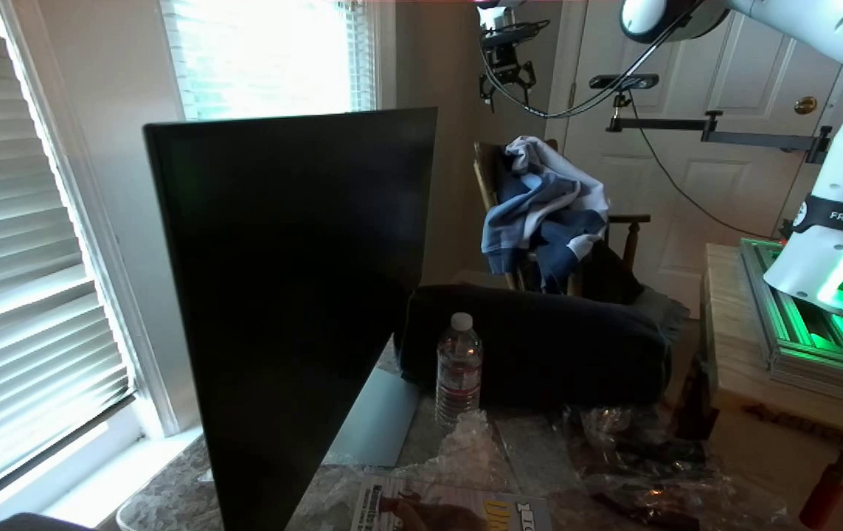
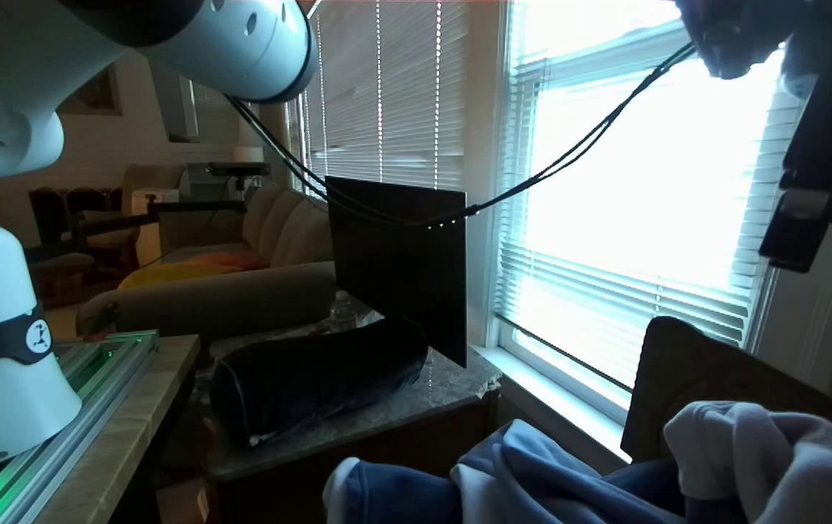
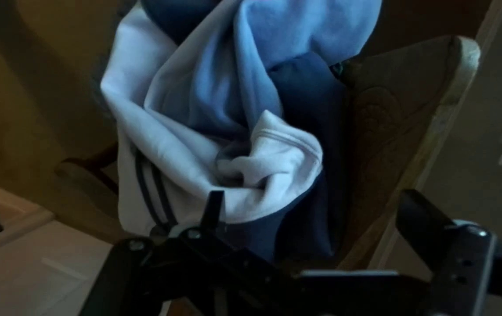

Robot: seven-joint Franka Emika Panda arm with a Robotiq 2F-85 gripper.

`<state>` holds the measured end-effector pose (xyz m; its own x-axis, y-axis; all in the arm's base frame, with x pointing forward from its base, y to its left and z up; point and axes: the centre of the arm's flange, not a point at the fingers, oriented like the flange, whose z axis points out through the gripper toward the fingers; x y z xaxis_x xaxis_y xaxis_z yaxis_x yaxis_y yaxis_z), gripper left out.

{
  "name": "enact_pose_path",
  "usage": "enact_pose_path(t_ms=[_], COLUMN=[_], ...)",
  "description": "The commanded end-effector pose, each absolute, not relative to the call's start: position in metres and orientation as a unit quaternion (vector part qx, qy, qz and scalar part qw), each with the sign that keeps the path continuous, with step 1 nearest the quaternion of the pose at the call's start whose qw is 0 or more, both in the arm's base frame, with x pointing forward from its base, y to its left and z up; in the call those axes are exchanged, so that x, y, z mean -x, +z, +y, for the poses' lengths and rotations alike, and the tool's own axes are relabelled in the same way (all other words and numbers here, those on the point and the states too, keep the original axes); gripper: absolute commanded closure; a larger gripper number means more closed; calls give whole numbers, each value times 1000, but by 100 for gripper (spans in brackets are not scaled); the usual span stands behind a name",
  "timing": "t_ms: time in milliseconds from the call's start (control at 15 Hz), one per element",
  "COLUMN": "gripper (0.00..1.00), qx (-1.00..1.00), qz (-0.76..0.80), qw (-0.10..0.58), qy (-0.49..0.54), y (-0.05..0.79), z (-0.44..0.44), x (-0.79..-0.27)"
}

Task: Remove the hoodie from the backrest of the chair and place it on the seat of the chair.

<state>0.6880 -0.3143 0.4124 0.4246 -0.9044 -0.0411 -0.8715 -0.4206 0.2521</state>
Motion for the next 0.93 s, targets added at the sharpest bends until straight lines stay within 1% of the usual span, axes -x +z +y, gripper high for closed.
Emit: enact_pose_path(t_ms=[0,67,133,333,867], gripper=[0,0,0,0,0], qx=[-869,-874,-862,-869,-870], qz=[-467,-454,-483,-467,-464], qw=[156,170,141,157,159], qy=[-47,-33,-60,-47,-47], y=[438,447,451,470,469], z=[-285,-283,-314,-308,-308], x=[-618,-617,-683,-684,-684])
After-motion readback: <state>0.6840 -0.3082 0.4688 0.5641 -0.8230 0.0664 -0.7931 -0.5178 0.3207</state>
